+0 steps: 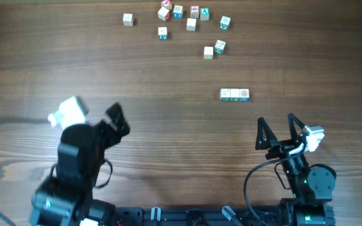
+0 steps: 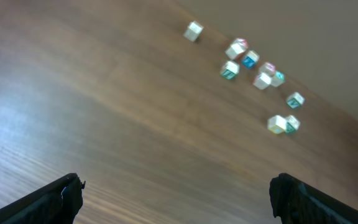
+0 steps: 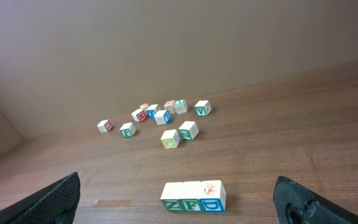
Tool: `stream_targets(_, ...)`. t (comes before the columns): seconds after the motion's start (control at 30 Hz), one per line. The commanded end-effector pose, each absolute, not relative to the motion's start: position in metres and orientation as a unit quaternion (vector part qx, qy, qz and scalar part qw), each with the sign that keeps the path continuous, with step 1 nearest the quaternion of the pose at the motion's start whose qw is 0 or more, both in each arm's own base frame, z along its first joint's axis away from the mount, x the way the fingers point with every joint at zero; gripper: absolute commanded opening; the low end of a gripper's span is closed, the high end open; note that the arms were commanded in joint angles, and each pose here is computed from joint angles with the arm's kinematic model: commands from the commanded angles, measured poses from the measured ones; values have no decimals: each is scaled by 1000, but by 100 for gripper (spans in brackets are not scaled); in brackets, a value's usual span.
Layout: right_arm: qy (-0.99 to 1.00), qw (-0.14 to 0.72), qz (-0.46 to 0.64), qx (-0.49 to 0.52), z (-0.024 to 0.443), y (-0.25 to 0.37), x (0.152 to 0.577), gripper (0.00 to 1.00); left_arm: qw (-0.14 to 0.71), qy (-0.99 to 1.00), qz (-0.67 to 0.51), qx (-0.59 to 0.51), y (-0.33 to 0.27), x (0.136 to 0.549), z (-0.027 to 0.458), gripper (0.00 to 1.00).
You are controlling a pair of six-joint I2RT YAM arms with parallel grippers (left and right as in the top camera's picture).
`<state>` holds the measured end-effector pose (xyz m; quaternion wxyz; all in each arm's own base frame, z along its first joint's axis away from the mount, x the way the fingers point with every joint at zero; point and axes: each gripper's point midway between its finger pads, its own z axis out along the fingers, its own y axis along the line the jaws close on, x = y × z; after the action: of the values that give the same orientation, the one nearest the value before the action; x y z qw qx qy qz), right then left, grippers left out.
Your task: Form a horizontal line
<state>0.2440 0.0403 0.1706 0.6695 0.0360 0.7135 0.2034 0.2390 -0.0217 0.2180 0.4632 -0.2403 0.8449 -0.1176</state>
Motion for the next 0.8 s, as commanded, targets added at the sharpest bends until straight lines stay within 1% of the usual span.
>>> stream_targets(0.0,714,668,204,38,170,40,244,100,465,836,-149,-250,-16,228,175,100)
stream_targets(0.17,714,668,204,38,170,40,244,100,522,796,-179,-250,-12,231,139,100)
stream_targets(0.27,714,668,204,38,170,40,244,100,575,774,-202,-173,-26,240,132,100)
stream_targets(0.3,714,668,204,38,170,40,244,100,592,765,-207,-149,-30,242,136,100)
stream_targets(0.33,714,668,204,38,170,40,244,100,620,750,-207,-100,-37,244,147,100)
stream_targets(0.4,714,668,204,38,170,40,244,100,644,738,-195,-50,-43,243,155,100)
stream_targets(0.53,714,668,204,38,170,40,244,100,671,728,-141,11,-42,243,163,100)
stream_targets(0.63,714,668,204,38,170,40,244,100,682,721,-114,41,-42,243,166,100)
stream_targets(0.77,714,668,204,38,170,40,244,100,680,726,-93,41,-37,244,161,100)
